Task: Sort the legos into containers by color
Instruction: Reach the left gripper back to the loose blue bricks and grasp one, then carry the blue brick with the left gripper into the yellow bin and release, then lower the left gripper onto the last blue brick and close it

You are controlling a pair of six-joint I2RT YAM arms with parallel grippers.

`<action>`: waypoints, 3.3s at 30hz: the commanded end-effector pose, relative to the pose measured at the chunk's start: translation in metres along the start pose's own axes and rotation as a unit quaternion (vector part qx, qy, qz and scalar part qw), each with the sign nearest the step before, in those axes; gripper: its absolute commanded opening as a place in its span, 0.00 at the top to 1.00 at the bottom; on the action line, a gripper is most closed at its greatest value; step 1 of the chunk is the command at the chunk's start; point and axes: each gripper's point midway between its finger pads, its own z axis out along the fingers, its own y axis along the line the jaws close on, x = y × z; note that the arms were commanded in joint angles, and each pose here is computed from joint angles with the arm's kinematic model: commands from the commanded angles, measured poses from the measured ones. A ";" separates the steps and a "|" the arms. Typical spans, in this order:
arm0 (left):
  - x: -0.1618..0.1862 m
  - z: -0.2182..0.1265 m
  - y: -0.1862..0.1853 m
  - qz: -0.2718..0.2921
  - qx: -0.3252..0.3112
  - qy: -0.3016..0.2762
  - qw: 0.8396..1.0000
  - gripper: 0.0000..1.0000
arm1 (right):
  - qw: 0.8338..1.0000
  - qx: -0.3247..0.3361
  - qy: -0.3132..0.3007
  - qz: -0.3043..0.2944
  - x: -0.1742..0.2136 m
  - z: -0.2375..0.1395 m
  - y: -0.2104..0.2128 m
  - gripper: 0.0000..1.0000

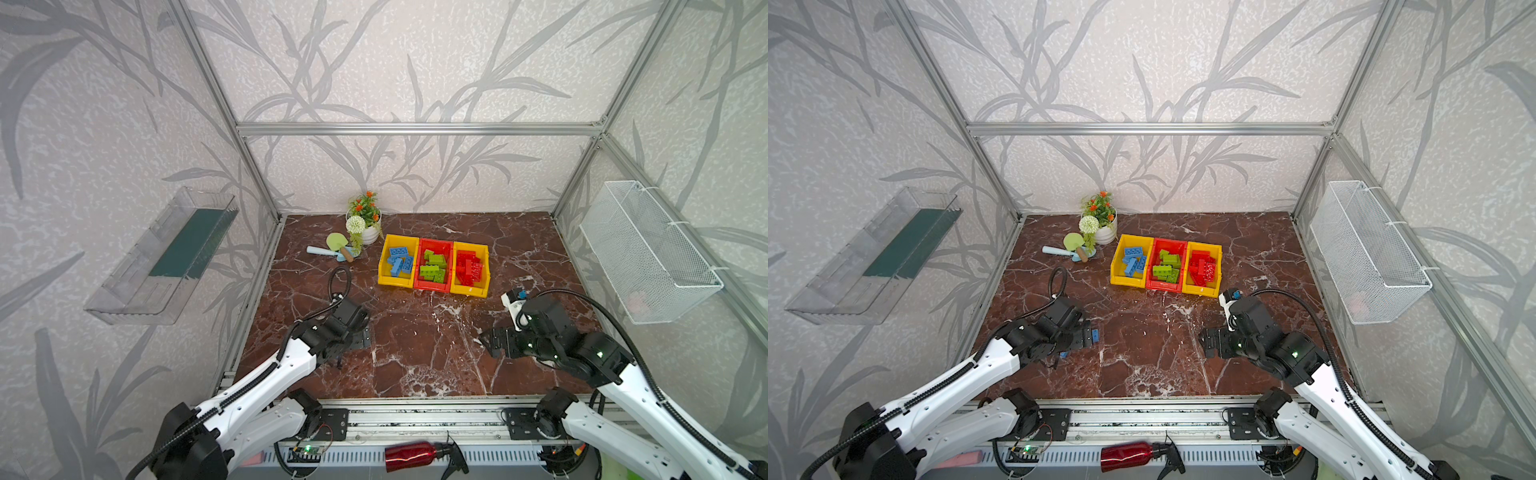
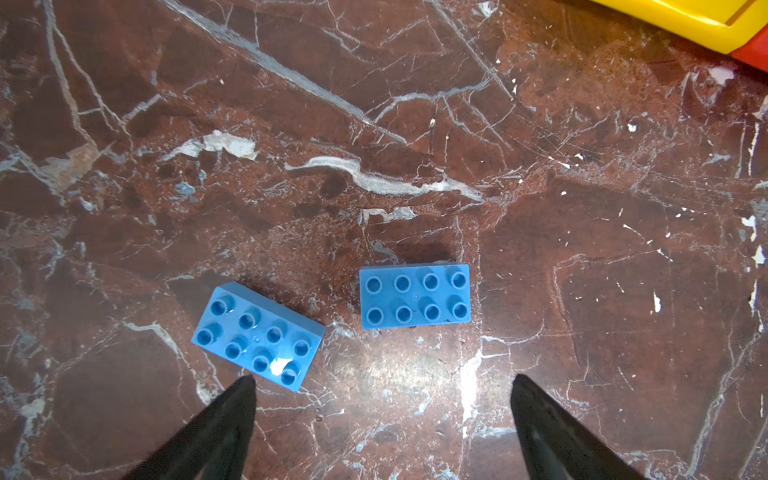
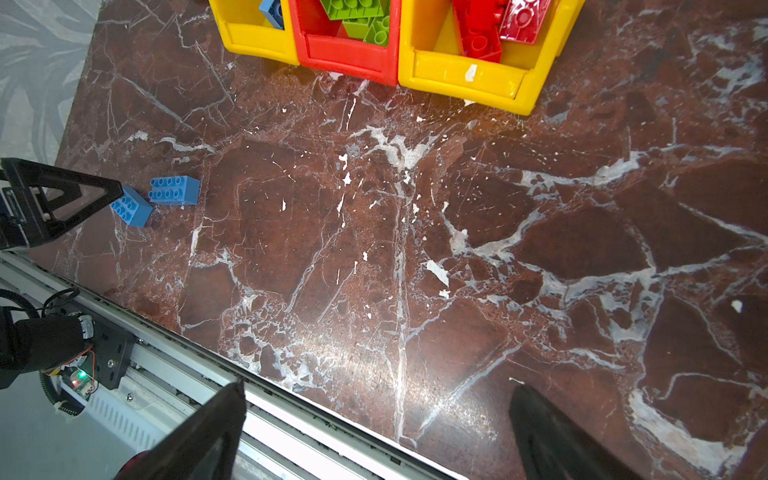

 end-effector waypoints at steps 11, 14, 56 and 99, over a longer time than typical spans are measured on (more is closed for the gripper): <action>-0.007 0.024 -0.025 -0.020 0.012 0.012 1.000 0.05 | 1.000 0.001 -0.007 0.022 0.004 -0.002 -0.003 0.01; -0.008 0.033 -0.027 -0.021 0.002 0.018 1.000 0.05 | 1.000 0.002 -0.004 0.022 0.003 0.001 -0.002 0.01; -0.157 0.052 -0.135 0.071 -0.028 -0.012 0.997 0.46 | 0.999 0.038 -0.028 0.013 -0.025 -0.005 -0.004 0.01; -0.007 -0.011 0.048 -0.193 -0.089 -0.031 0.977 0.09 | 0.999 -0.033 -0.012 0.002 -0.017 0.009 0.016 0.01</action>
